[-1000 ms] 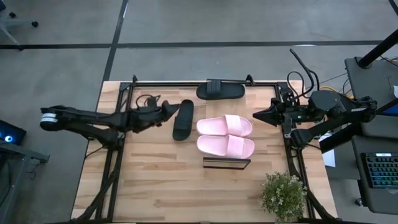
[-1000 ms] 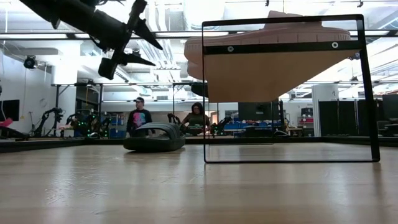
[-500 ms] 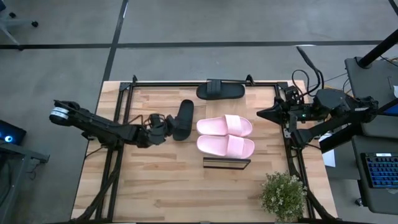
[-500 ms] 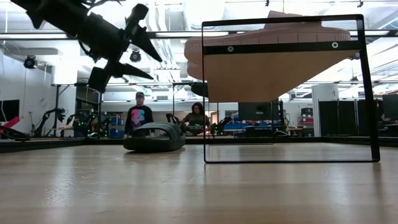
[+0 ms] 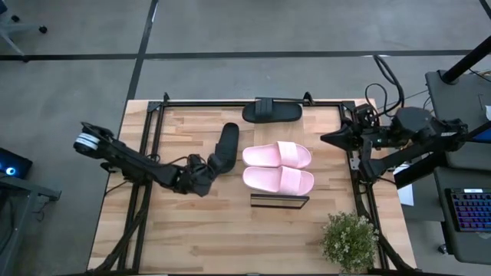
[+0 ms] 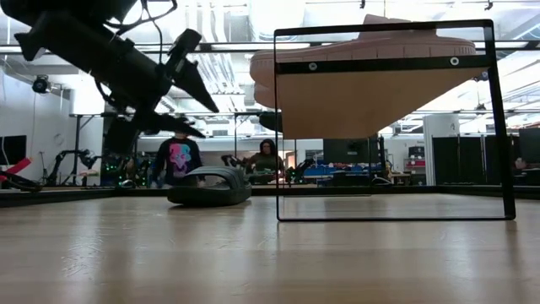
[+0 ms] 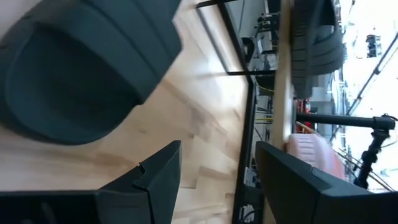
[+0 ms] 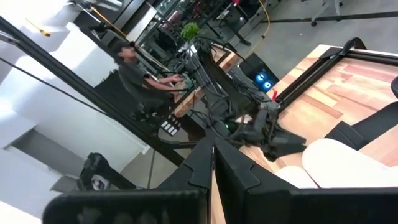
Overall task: Pick and place slides into the shelf
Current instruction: Put the black slipper on the shelf
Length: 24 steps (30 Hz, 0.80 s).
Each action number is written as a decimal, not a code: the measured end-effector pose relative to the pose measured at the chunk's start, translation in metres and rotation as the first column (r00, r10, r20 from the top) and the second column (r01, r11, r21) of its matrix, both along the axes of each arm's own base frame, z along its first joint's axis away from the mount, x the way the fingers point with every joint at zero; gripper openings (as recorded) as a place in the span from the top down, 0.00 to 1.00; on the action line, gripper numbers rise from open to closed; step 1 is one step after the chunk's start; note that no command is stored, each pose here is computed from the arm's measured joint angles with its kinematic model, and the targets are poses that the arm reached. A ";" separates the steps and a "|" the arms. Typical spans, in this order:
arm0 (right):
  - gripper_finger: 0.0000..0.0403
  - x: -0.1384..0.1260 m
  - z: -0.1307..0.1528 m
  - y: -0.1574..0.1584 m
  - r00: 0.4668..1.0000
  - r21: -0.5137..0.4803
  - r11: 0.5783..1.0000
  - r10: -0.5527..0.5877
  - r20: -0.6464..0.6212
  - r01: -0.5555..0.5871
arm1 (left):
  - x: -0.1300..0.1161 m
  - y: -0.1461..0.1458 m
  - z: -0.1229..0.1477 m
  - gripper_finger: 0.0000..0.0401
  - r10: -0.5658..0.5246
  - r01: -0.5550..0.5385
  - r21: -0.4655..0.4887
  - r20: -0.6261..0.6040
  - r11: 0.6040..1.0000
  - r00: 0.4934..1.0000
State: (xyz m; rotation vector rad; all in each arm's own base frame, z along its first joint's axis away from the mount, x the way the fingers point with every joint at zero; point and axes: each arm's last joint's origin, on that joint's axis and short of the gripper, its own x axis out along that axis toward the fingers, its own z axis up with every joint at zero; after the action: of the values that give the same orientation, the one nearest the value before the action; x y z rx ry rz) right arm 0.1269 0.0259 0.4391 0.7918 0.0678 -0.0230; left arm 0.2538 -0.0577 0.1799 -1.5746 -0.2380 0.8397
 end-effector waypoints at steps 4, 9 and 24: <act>0.98 -0.002 0.005 0.000 1.000 -0.005 1.000 0.001 0.015 -0.001 | 0.002 -0.001 -0.010 0.53 0.021 -0.021 -0.032 -0.001 0.999 1.000; 0.98 -0.005 0.011 -0.001 0.999 -0.021 1.000 0.002 0.033 -0.001 | 0.002 -0.002 -0.019 0.53 0.034 -0.035 -0.053 -0.012 0.998 0.999; 0.98 -0.005 0.012 -0.001 0.999 -0.026 1.000 -0.001 0.039 0.002 | -0.008 0.007 -0.033 0.53 0.074 -0.078 -0.056 -0.084 0.995 0.994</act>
State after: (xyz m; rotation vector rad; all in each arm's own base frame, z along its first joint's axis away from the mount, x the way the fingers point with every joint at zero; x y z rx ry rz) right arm 0.1215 0.0244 0.4515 0.7665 0.0300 -0.0093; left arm 0.2458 -0.0505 0.1472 -1.5903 -0.2167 0.9766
